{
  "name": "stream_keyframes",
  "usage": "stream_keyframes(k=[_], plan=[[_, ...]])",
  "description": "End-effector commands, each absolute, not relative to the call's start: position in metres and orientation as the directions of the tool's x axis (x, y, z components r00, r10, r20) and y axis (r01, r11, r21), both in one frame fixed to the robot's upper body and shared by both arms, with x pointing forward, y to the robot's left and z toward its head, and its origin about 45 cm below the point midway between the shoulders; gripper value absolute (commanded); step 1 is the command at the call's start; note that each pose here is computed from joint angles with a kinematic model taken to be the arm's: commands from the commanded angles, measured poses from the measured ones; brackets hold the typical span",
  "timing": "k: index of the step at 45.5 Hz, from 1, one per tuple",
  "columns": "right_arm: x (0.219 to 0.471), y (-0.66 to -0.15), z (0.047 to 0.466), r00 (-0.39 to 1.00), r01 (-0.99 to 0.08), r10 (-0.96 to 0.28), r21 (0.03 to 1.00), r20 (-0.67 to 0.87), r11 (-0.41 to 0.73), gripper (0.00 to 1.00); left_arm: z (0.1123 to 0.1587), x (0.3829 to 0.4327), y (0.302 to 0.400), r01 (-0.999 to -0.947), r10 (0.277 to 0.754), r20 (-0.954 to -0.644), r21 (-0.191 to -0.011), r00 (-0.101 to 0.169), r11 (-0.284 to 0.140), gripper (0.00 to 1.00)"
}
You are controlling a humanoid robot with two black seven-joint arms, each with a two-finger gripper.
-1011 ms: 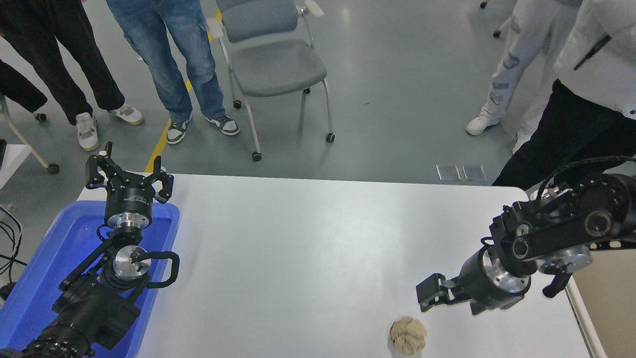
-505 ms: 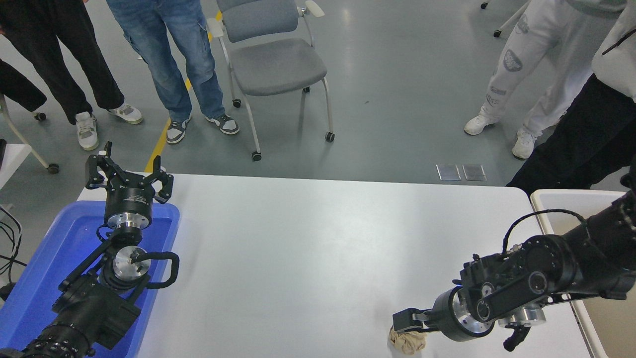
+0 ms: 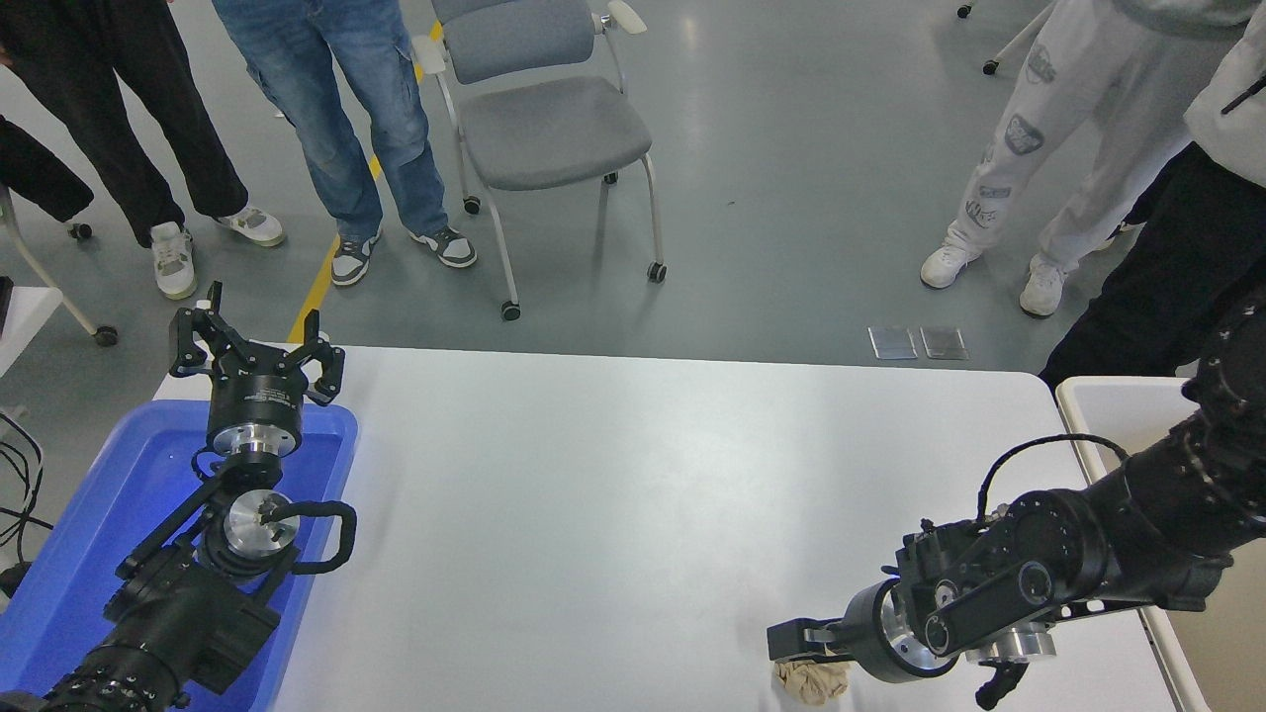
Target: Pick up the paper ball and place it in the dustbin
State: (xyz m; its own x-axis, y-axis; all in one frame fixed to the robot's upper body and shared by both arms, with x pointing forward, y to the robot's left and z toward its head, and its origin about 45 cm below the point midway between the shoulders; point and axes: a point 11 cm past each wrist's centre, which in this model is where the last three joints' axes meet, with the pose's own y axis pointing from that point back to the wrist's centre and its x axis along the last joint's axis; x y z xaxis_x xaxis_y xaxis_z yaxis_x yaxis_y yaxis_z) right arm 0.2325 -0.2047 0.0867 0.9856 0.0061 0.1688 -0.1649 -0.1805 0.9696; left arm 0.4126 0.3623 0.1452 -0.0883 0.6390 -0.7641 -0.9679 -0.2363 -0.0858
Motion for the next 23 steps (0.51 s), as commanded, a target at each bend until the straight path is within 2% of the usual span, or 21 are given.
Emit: stream_keyframes(k=[1, 17, 23], plan=[[0.231, -0.205, 0.075, 0.984, -0.171, 0.017, 0.968, 0.177, -0.183, 1.00, 0.1450, 0.4126, 0.3616, -0.9680, 0.638, -0.765, -0.085, -0.088, -0.236, 0.99], [0.227, -0.202, 0.062, 0.984, -0.165, 0.030, 0.966, 0.174, -0.199, 0.96, 0.1450, 0.4126, 0.3616, -0.9680, 0.638, -0.765, -0.085, -0.088, -0.236, 0.99], [0.225, -0.203, 0.060, 0.984, -0.162, 0.032, 0.965, 0.172, -0.204, 0.87, 0.1452, 0.4126, 0.3623, -0.9679, 0.639, -0.764, -0.086, -0.088, -0.236, 0.99]])
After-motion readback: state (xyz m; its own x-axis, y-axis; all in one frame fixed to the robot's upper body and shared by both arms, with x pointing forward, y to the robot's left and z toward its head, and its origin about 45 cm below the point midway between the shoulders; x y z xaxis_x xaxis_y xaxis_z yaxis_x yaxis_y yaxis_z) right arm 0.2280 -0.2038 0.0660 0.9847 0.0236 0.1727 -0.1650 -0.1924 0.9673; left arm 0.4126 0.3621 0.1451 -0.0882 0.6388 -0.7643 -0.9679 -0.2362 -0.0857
